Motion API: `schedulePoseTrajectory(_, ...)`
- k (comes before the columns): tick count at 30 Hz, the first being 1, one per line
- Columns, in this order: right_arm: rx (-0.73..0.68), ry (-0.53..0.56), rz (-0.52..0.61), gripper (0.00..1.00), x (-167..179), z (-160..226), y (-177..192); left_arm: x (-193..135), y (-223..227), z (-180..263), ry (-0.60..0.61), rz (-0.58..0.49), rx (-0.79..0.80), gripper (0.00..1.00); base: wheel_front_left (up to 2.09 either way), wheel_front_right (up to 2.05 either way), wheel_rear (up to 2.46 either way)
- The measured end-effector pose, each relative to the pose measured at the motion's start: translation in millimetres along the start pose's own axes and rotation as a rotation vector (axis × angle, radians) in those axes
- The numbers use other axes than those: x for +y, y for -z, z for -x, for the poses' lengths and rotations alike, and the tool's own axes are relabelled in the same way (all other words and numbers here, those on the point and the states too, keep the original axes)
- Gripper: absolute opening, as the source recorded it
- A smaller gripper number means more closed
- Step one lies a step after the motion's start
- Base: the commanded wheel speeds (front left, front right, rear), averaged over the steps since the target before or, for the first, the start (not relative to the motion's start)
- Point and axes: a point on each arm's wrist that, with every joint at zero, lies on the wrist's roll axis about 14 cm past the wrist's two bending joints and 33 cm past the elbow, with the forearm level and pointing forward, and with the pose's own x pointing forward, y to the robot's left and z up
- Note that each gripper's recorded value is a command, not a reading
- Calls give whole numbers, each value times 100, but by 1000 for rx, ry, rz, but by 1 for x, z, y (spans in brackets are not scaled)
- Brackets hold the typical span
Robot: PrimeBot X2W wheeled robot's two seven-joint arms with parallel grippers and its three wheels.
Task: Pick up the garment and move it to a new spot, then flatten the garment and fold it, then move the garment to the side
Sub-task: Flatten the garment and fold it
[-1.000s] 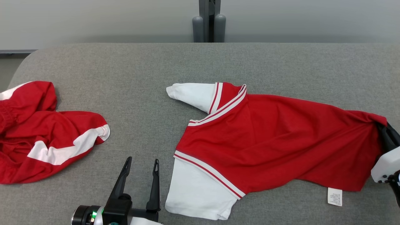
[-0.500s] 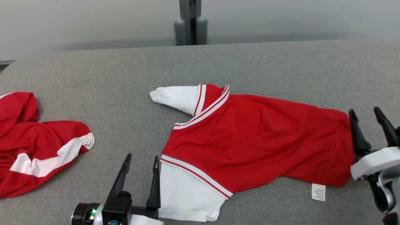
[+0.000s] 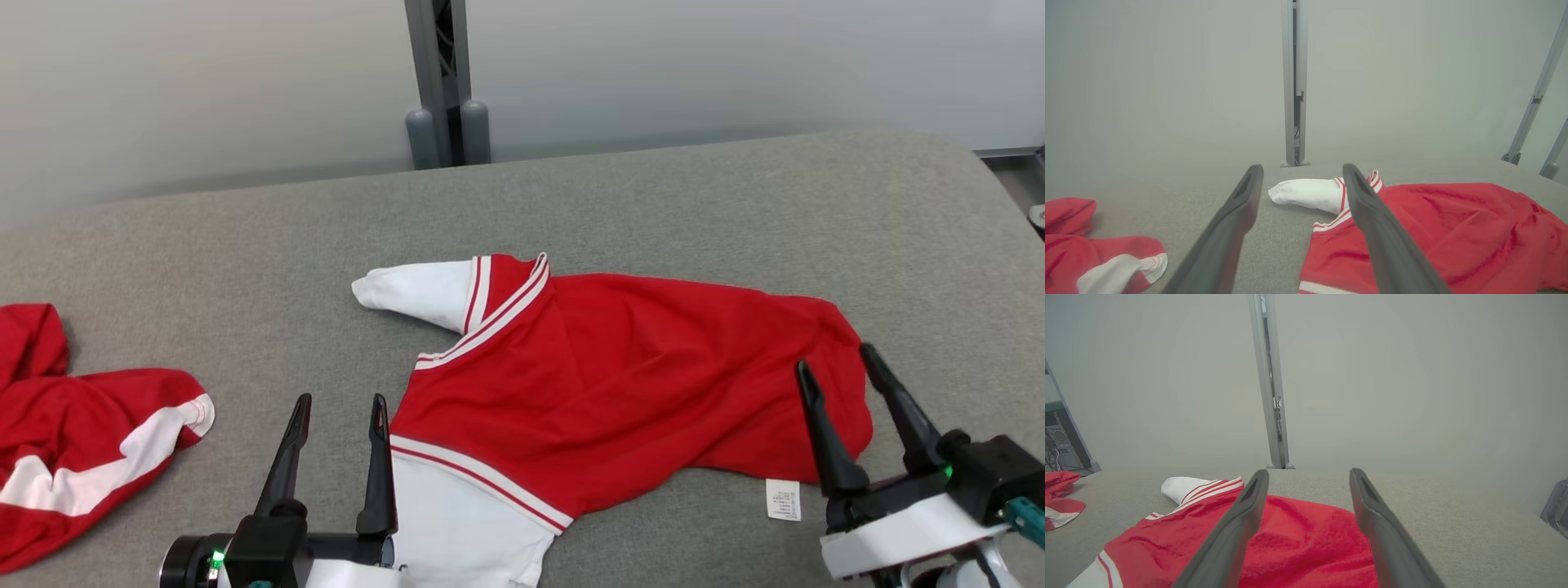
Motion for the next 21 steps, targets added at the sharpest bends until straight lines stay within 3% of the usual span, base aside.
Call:
schedulePoseTrajectory(9,57,14,-25,100,8,36,16,-6,-7,16,14,52,-6,100,0,0,0)
schedulePoseTrajectory(21,69,-8,-39,100,17,40,20,-5,9,28,6,75,49,100,0,0,0)
